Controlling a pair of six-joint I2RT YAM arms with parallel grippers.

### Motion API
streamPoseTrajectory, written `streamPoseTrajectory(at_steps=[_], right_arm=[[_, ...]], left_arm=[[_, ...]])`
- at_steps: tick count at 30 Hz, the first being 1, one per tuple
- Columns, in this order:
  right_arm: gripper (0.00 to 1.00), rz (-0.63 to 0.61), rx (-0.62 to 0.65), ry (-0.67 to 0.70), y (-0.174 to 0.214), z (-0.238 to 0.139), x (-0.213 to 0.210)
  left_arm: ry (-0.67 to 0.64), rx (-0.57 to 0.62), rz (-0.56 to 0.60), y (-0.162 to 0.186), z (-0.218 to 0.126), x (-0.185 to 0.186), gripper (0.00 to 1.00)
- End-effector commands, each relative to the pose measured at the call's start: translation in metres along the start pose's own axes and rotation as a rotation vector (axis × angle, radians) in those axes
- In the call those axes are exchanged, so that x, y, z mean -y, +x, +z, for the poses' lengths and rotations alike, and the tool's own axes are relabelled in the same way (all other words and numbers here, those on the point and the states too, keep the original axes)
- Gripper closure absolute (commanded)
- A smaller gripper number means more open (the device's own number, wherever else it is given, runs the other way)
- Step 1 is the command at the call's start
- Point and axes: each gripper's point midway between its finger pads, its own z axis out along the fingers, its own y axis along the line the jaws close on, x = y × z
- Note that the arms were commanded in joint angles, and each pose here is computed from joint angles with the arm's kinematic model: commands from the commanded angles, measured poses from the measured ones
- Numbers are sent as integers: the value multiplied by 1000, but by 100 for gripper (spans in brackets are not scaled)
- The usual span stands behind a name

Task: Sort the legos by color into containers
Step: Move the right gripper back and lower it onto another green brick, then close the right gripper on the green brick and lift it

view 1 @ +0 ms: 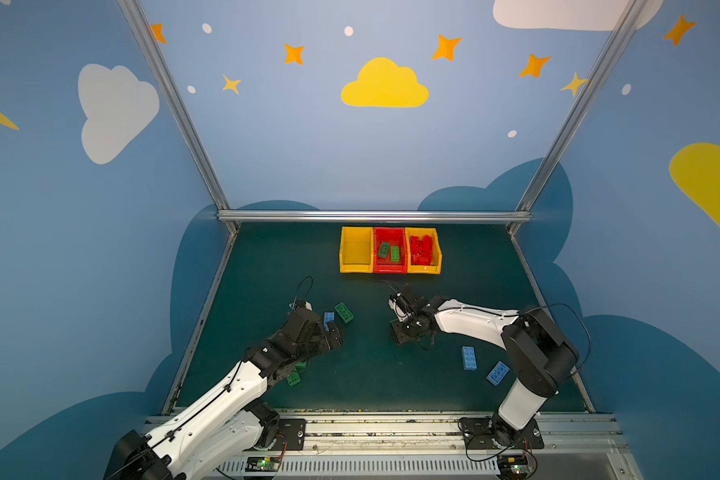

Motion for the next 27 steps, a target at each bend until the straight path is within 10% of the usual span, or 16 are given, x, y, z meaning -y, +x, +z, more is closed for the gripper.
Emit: streamPoseTrajectory(at_steps=[1,13,27], right_arm=[[59,1,3,16,-8,-3,-2],[68,-13,70,-29,-53,-33,-5],[46,-1,-41,-32,-33,-10,-6]], left_arm=[[-30,3,8,2,3,-7,0],[-30,37,47,-12,4,-3,0],[-49,31,26,-17,8,-15,0]])
